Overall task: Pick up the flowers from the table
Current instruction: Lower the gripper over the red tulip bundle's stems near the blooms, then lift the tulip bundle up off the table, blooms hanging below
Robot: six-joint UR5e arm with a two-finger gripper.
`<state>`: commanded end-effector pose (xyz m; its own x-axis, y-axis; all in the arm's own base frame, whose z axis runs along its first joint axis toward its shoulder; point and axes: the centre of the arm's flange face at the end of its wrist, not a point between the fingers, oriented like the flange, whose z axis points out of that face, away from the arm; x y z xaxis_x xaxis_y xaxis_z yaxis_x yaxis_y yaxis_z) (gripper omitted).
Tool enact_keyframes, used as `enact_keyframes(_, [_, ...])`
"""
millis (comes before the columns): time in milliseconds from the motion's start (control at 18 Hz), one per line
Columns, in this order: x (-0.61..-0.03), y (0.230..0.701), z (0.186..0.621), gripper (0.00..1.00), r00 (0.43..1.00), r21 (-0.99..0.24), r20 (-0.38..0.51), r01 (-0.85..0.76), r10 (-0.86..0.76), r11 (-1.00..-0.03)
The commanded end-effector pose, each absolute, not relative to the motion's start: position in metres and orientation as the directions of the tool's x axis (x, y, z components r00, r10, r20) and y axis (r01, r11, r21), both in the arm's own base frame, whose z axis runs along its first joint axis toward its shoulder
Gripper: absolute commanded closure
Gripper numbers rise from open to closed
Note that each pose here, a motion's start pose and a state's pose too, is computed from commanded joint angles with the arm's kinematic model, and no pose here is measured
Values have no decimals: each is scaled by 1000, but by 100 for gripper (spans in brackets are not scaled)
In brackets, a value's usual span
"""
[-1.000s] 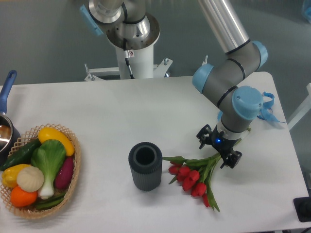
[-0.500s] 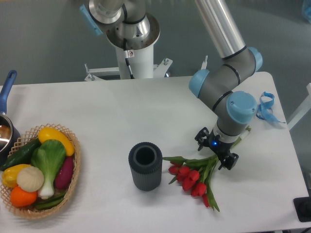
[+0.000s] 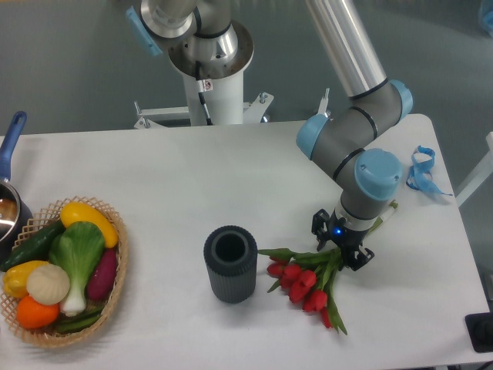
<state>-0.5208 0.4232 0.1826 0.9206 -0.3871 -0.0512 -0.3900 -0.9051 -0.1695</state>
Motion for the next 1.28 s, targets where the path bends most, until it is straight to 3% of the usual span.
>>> enact_keyframes(167, [-525, 422, 188, 77, 921, -170, -64, -391, -385, -905])
enact_keyframes(444, [-556, 421, 239, 77, 925, -204, -152, -375, -349, -904])
enact_keyframes(611, [-564, 414, 277, 77, 927, -275, -204, -362, -314, -891])
enact_keyframes(833, [-555, 424, 356, 77, 953, -484, -239, -283, -186, -828])
enact_keyframes(1056, [-537, 431, 408, 77, 978, -670, -180, -201, -107, -714])
enact_keyframes(1278, [-504, 439, 464, 77, 990, -833, -87, -132, -107, -537])
